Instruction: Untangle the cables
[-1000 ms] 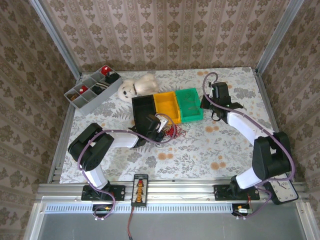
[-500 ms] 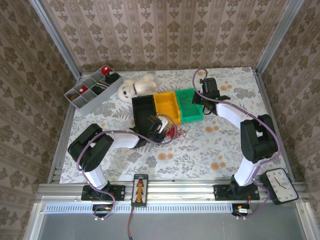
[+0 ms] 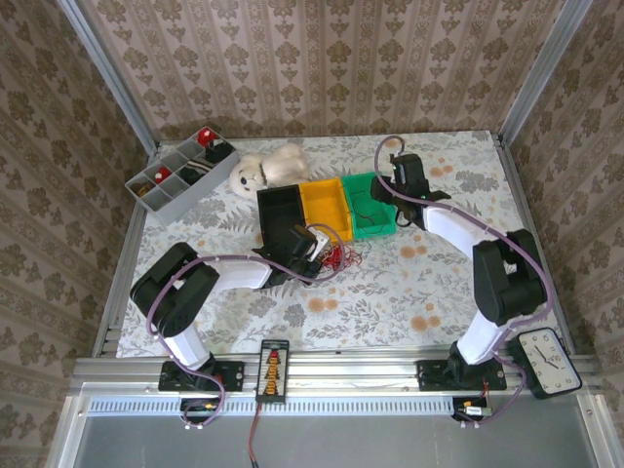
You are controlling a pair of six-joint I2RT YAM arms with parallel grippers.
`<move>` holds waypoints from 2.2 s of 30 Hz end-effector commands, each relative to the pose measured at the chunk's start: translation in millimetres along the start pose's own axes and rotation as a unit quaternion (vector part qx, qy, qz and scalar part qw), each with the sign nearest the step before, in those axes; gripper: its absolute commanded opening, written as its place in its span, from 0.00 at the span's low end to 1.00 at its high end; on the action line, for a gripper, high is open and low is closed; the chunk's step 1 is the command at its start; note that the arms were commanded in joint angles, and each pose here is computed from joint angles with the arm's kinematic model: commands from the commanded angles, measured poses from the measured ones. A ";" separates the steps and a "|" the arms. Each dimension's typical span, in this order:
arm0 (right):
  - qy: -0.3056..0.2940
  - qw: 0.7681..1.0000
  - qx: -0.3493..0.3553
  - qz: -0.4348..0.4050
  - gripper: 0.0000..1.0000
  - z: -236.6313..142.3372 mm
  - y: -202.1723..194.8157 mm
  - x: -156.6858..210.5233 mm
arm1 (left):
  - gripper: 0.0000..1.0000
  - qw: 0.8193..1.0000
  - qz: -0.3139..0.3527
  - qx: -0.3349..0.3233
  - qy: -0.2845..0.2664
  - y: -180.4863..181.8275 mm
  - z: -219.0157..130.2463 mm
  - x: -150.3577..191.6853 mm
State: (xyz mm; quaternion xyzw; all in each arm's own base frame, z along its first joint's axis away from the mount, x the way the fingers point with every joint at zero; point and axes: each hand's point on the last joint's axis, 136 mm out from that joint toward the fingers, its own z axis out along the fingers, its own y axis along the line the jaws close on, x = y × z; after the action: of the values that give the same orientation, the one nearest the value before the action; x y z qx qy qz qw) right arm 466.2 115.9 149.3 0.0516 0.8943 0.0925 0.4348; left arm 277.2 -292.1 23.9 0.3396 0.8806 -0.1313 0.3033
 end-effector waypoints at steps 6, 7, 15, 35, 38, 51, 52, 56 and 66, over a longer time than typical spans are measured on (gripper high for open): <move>0.046 0.994 -0.096 -0.035 0.54 -55.7 44.8 73.3 | 0.00 0.999 0.021 0.031 -0.001 -11.6 -6.5 0.1; 0.059 0.991 -0.110 -0.044 0.54 -58.9 51.4 87.5 | 0.00 0.999 0.023 0.037 -0.003 -13.4 -6.3 0.2; 0.142 0.972 -0.178 -0.066 0.43 -49.1 84.2 139.8 | 0.00 0.998 0.031 0.052 -0.002 -18.1 -2.6 4.5; 0.177 0.963 -0.189 -0.081 0.30 -42.5 90.8 151.4 | 0.00 0.999 0.021 0.039 0.006 -13.5 1.7 13.7; 0.182 0.961 -0.192 -0.085 0.30 -47.9 91.4 154.1 | 0.00 0.999 0.025 0.018 0.020 -9.5 8.8 20.5; 0.233 0.951 -0.174 -0.110 0.29 -40.8 81.7 187.2 | 0.00 0.999 0.036 0.014 0.014 -14.4 11.6 23.6; 0.235 0.951 -0.170 -0.111 0.29 -39.8 80.0 189.1 | 0.00 0.999 0.036 0.013 0.013 -14.2 11.3 23.3; 0.235 0.952 -0.161 -0.115 0.27 -35.9 75.3 192.3 | 0.00 0.999 0.036 0.012 0.012 -14.1 10.6 23.9; 0.190 0.975 -0.077 -0.081 0.01 -33.3 37.8 179.1 | 0.00 1.000 0.019 -0.020 0.011 -2.0 7.9 27.8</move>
State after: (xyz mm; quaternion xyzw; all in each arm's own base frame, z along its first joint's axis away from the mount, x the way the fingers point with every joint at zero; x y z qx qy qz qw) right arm 323.2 203.4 34.8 -0.1146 0.9491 0.1703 0.2390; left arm 273.0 -302.8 21.4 0.3607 0.8617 -0.1348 0.3306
